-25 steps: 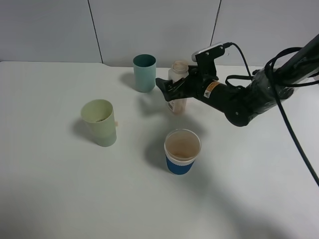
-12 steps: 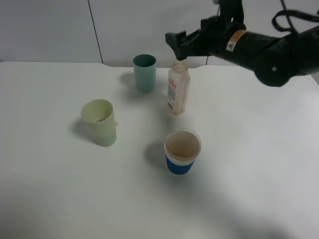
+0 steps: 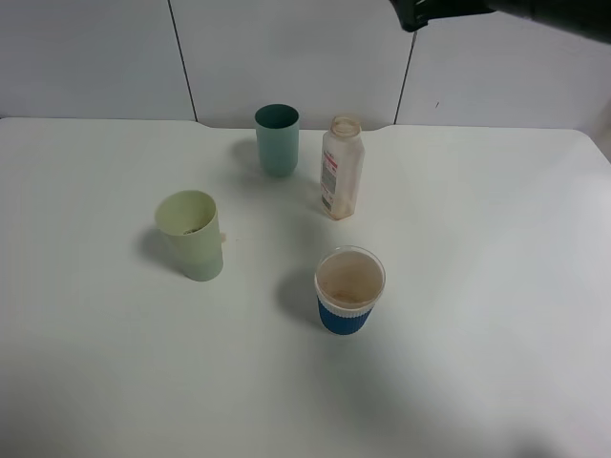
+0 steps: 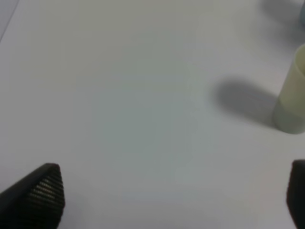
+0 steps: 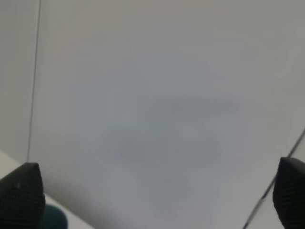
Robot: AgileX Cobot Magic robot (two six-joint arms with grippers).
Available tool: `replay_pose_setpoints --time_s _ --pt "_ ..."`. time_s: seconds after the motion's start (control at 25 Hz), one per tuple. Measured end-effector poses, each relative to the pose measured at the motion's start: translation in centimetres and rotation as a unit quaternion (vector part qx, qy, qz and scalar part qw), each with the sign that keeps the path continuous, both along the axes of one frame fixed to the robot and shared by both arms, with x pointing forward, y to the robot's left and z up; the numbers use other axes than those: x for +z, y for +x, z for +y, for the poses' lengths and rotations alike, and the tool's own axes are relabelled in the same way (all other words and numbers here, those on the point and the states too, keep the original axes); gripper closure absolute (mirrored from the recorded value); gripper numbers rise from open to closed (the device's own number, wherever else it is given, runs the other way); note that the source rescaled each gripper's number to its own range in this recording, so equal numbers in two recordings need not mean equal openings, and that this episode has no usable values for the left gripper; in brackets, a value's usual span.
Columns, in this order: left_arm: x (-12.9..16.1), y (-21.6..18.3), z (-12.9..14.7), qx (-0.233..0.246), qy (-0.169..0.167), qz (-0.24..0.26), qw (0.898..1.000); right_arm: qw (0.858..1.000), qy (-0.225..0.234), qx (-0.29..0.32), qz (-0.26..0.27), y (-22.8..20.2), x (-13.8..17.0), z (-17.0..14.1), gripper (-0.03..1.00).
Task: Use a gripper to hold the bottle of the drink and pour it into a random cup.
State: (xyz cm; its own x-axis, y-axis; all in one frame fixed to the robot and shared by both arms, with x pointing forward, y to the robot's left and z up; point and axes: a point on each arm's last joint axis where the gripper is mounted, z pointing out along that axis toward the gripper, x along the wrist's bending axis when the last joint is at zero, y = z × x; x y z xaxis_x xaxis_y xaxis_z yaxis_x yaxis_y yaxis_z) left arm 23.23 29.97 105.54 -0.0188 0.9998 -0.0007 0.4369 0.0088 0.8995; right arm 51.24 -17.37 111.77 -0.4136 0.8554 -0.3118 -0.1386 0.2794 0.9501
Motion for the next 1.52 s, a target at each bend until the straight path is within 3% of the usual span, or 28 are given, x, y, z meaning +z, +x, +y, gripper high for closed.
replay_pose_setpoints --time_s 0.28,0.56,0.68,1.0,1.36,1.52 --pt "0.0 0.0 0.0 0.0 0.0 0.0 1.0 0.998 0.039 -0.019 -0.045 -3.1 4.1 -2.4 0.02" --pt "0.0 0.0 0.0 0.0 0.0 0.0 1.0 0.998 0.018 -0.045 -0.043 -6.0 6.0 -4.7 0.02" --pt "0.0 0.0 0.0 0.0 0.0 0.0 1.0 0.997 0.008 -0.07 -0.037 -8.5 7.1 -6.4 0.02" --pt "0.0 0.0 0.0 0.0 0.0 0.0 1.0 0.987 0.04 -0.15 -0.048 -13.5 9.1 -10.3 0.02" --pt "0.0 0.0 0.0 0.0 0.0 0.0 1.0 0.977 0.029 -0.209 0.026 -18.3 8.1 -12.2 0.02" --pt "0.0 0.0 0.0 0.0 0.0 0.0 1.0 0.969 0.036 -0.227 0.091 -20.7 4.9 -12.8 0.02"
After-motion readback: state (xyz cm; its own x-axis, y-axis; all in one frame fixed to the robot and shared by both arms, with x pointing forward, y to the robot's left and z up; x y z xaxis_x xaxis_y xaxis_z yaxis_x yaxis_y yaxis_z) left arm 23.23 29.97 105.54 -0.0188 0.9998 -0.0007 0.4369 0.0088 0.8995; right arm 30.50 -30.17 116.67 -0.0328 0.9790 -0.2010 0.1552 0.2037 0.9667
